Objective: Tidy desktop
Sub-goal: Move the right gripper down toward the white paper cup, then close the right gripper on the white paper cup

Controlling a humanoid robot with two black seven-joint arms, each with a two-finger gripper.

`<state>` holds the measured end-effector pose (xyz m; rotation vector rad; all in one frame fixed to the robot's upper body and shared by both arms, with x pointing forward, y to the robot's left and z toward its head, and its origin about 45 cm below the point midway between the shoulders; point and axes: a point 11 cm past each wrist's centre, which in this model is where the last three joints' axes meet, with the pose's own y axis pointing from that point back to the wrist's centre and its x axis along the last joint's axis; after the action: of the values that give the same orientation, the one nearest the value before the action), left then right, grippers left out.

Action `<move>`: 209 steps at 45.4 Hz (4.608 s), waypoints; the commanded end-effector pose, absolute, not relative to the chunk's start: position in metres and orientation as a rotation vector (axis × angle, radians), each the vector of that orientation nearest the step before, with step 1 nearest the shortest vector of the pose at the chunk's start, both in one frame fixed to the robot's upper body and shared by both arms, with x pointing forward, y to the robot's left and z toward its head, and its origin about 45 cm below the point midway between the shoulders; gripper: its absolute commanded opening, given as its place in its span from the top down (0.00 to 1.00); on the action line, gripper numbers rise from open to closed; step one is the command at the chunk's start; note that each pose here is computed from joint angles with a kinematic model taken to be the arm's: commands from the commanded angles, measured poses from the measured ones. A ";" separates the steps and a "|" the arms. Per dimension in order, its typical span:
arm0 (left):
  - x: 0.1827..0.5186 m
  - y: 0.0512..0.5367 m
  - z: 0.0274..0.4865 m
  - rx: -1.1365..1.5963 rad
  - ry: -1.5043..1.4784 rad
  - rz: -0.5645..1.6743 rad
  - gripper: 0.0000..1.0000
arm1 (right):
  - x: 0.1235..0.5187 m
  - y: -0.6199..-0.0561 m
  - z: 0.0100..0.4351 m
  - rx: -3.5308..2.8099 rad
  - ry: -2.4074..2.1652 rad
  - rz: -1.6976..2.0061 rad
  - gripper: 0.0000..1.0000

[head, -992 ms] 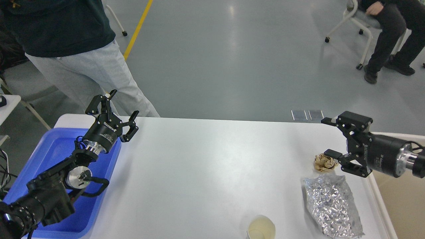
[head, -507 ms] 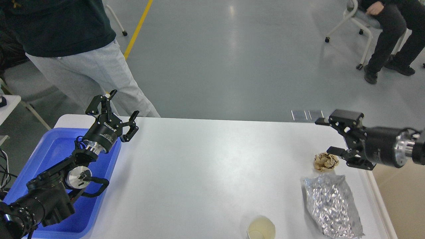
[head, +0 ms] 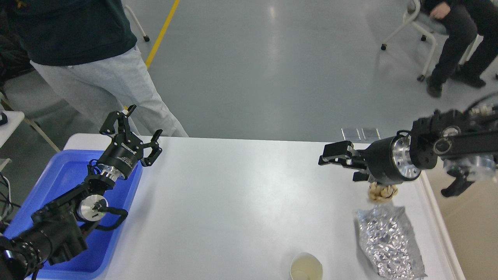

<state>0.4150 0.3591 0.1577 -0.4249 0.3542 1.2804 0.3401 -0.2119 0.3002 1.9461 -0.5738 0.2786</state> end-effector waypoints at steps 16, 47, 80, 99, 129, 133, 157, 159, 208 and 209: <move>0.415 0.359 0.158 -0.426 0.354 1.281 0.00 | 0.325 -0.189 0.270 1.672 -0.241 0.461 0.00; 0.415 0.360 0.158 -0.426 0.352 1.282 0.00 | 0.302 -0.204 0.243 1.644 -0.068 0.372 0.00; 0.415 0.359 0.158 -0.428 0.353 1.282 0.00 | 0.258 -0.195 0.200 1.802 0.085 0.146 0.00; 0.415 0.359 0.158 -0.428 0.353 1.282 0.00 | 0.253 -0.191 0.187 1.830 0.050 0.164 0.00; 0.415 0.359 0.158 -0.428 0.353 1.282 0.00 | 0.245 -0.185 0.158 1.909 -0.104 0.181 0.00; 0.415 0.359 0.158 -0.430 0.353 1.282 0.00 | 0.240 -0.186 0.151 1.914 -0.114 0.175 0.00; 0.415 0.359 0.158 -0.428 0.353 1.282 0.00 | 0.233 -0.193 0.127 1.919 -0.175 0.162 0.00; 0.415 0.359 0.158 -0.430 0.353 1.282 0.00 | 0.233 -0.193 0.125 1.920 -0.187 0.167 0.01; 0.415 0.359 0.158 -0.430 0.353 1.282 0.00 | 0.235 -0.219 0.129 1.882 -0.271 0.180 1.00; 0.415 0.359 0.158 -0.430 0.353 1.282 0.00 | 0.236 -0.220 0.131 1.884 -0.281 0.176 1.00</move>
<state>0.4151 0.3597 0.1580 -0.4293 0.3528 1.2834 0.2332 -0.2079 0.1208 1.8887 -0.2373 0.1938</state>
